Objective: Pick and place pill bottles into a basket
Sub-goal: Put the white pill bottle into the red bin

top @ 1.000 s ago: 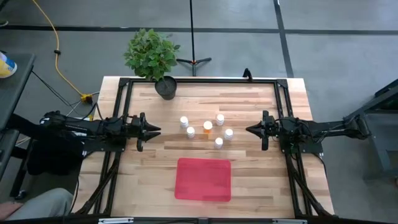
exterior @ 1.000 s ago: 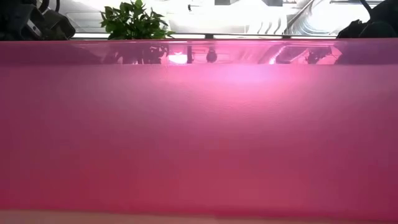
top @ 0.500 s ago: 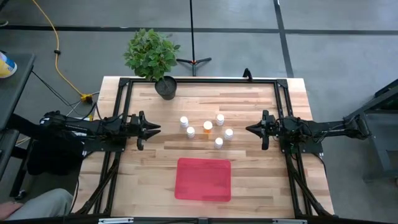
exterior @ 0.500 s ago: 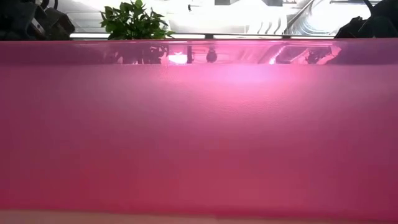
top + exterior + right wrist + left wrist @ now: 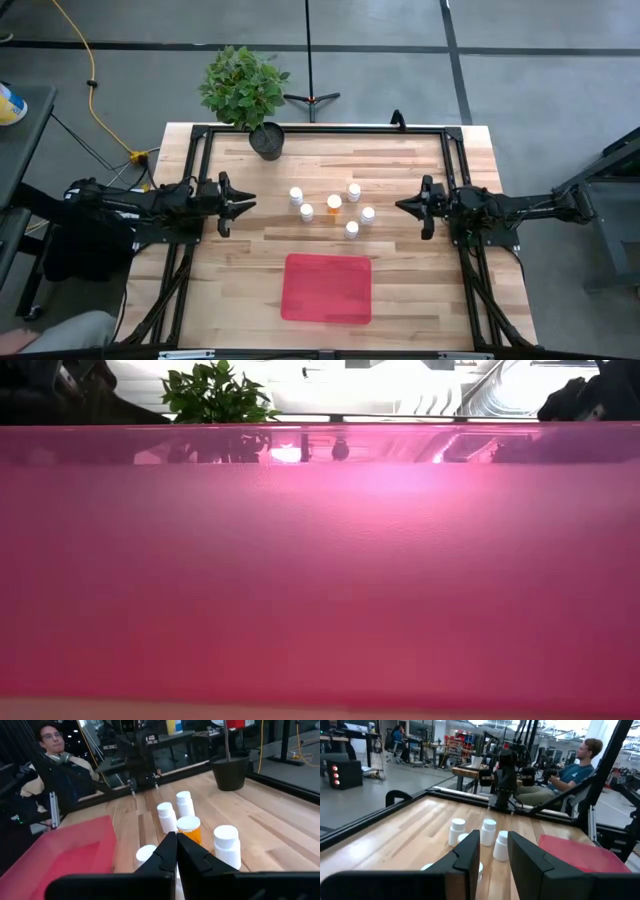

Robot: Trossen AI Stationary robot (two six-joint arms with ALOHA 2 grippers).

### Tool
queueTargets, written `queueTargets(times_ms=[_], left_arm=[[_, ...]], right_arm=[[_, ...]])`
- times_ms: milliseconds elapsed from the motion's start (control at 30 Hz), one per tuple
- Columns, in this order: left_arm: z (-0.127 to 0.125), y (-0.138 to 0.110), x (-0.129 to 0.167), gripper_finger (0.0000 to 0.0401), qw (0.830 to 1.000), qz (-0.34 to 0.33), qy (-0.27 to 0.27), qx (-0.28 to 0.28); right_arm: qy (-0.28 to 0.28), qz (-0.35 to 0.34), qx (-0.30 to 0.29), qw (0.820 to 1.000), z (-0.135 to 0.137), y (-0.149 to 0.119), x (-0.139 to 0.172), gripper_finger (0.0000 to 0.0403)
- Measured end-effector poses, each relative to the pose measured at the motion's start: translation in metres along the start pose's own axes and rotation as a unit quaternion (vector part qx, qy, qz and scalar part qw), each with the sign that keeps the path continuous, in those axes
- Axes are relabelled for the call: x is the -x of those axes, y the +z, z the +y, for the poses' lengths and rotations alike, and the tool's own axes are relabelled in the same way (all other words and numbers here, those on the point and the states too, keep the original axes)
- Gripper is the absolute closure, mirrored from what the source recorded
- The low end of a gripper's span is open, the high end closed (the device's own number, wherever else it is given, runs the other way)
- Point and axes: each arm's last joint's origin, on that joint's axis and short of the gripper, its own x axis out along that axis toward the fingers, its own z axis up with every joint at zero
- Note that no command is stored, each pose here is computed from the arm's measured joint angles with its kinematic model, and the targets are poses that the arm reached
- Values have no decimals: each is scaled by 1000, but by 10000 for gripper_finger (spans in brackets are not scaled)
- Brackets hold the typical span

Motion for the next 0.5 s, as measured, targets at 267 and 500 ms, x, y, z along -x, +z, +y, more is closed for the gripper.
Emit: queueTargets(times_ms=[267,500], left_arm=[[-3,24,2,268,999,-33,-1,-19],[-5,64,10,268,996,-91,19,-7]], right_arm=[[-21,-10,66,998,12,50,11,402],[-56,-11,109,992,21,96,30,402]])
